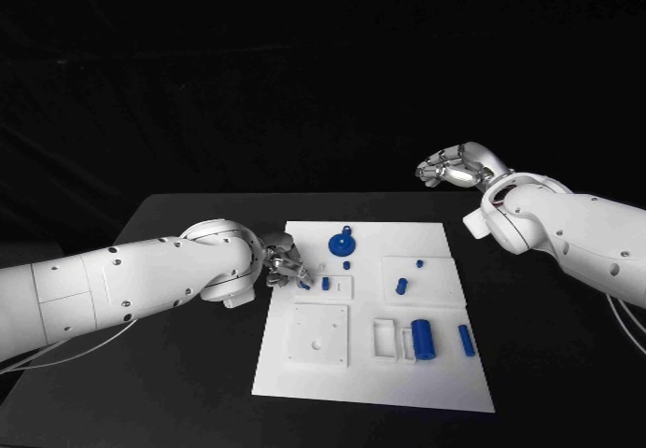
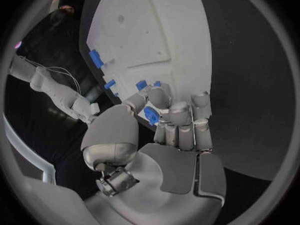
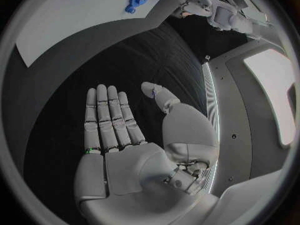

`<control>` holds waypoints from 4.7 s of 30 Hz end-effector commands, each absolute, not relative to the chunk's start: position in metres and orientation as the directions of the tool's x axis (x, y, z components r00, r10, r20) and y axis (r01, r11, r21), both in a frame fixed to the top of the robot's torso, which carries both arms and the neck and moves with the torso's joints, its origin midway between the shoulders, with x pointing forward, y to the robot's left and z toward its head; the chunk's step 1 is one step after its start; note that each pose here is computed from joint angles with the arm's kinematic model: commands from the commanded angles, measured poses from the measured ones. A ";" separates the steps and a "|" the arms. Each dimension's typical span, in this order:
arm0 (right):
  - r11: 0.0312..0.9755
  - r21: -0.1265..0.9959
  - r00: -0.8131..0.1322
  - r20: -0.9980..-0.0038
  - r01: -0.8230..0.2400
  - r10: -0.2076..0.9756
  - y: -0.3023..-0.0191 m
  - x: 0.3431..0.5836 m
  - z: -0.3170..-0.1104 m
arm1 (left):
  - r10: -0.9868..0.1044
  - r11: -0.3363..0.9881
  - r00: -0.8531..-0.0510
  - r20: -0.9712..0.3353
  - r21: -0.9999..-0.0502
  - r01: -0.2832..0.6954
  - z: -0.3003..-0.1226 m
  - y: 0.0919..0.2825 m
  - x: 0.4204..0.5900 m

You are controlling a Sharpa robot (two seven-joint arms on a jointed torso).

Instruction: Assemble the parts on the task board

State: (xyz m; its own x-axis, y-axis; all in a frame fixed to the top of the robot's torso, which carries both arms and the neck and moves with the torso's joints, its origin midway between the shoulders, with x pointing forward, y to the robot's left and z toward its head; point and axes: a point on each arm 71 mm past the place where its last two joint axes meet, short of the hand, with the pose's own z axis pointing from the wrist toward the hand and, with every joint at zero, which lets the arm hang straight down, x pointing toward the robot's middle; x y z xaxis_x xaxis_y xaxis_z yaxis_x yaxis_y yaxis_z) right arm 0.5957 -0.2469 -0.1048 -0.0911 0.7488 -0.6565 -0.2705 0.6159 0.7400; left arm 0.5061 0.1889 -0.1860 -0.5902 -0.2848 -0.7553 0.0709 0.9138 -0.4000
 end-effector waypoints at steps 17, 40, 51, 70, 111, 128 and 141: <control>0.613 0.739 -0.102 -0.658 -0.279 0.746 -0.246 0.595 -0.105 | -0.222 0.936 -0.630 -0.744 -0.343 0.075 -0.195 0.191 0.503; 0.613 0.739 -0.103 -0.658 -0.280 0.746 -0.245 0.595 -0.105 | -0.210 0.938 -0.640 -0.739 -0.337 0.080 -0.196 0.184 0.506; 0.613 0.739 -0.104 -0.658 -0.279 0.746 -0.246 0.595 -0.105 | -0.181 0.942 -0.659 -0.730 -0.320 0.096 -0.197 0.180 0.504; 0.612 0.739 -0.104 -0.657 -0.280 0.746 -0.246 0.595 -0.106 | -0.180 0.938 -0.646 -0.742 -0.327 0.114 -0.195 0.175 0.504; 0.612 0.739 -0.103 -0.657 -0.281 0.746 -0.246 0.594 -0.106 | -0.196 0.942 -0.629 -0.753 -0.322 0.092 -0.195 0.178 0.509; 0.612 0.739 -0.103 -0.657 -0.281 0.747 -0.246 0.594 -0.106 | -0.259 0.934 -0.564 -0.784 -0.352 0.061 -0.189 0.184 0.515; 0.612 0.740 -0.106 -0.657 -0.280 0.746 -0.246 0.594 -0.107 | -0.374 0.891 -0.518 -0.769 -0.453 0.029 -0.178 0.186 0.519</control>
